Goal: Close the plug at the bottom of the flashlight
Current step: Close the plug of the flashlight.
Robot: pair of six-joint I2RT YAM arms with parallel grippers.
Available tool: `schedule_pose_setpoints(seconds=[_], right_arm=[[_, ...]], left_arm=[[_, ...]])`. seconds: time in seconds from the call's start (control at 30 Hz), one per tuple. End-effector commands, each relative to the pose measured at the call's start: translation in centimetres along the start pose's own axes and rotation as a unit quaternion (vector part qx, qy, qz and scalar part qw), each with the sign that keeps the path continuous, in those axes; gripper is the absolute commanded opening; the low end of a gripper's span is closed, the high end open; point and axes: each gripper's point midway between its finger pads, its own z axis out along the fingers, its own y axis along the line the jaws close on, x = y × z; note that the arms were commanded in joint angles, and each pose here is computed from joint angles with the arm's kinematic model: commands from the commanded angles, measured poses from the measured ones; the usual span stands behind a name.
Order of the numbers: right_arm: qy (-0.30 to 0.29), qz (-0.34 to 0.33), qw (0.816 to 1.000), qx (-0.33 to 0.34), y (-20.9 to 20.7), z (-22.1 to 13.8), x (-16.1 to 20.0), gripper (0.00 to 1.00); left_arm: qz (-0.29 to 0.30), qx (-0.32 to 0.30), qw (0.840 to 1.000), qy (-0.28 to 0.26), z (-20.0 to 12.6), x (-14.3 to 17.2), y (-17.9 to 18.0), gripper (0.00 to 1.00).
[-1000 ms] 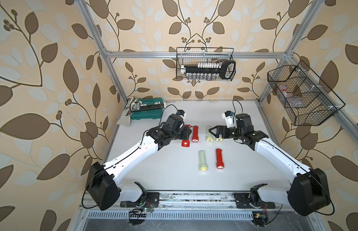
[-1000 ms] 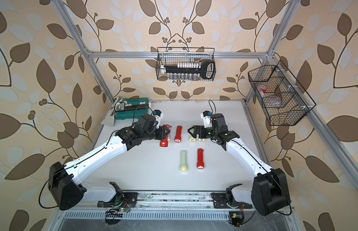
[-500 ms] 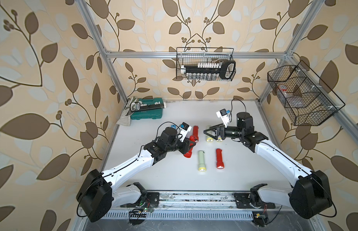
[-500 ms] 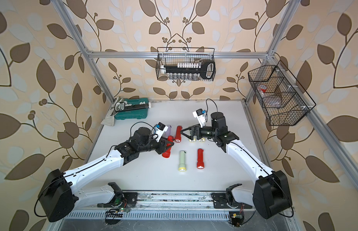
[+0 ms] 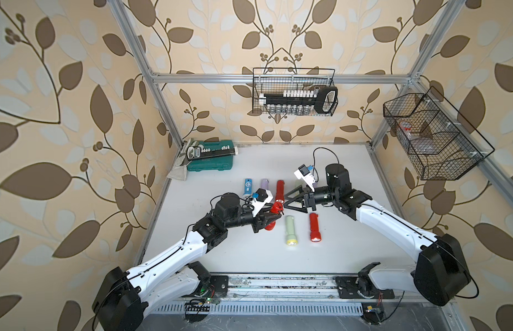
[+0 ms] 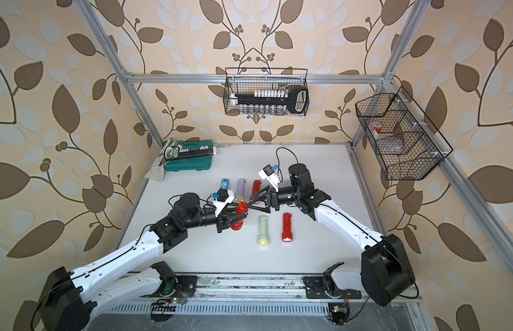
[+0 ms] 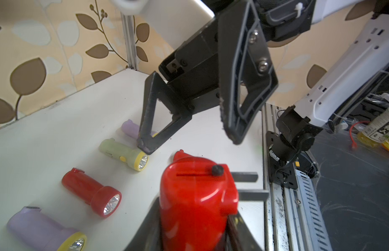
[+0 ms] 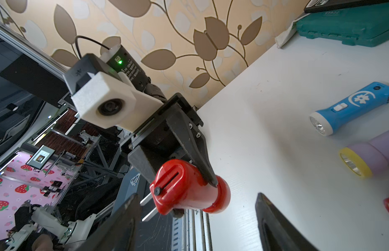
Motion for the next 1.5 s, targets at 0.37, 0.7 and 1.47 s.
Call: schedule_pose_setpoints(seconds=[0.37, 0.7, 1.47], right_arm=[[0.024, -0.053, 0.997, -0.043, 2.6, 1.5, 1.5, 0.64], [0.025, -0.048, 0.998, -0.044, 2.3, 1.8, 1.7, 0.46], [0.031, -0.047, 0.998, -0.040, 1.8, 1.5, 1.9, 0.42]], left_arm=[[0.030, 0.065, 0.997, -0.039, 0.2, -2.1, -2.3, 0.00], [0.029, 0.069, 0.996, -0.045, -0.1, -2.6, -2.5, 0.00], [0.018, 0.087, 0.995, -0.054, -0.3, -3.6, -3.2, 0.00]])
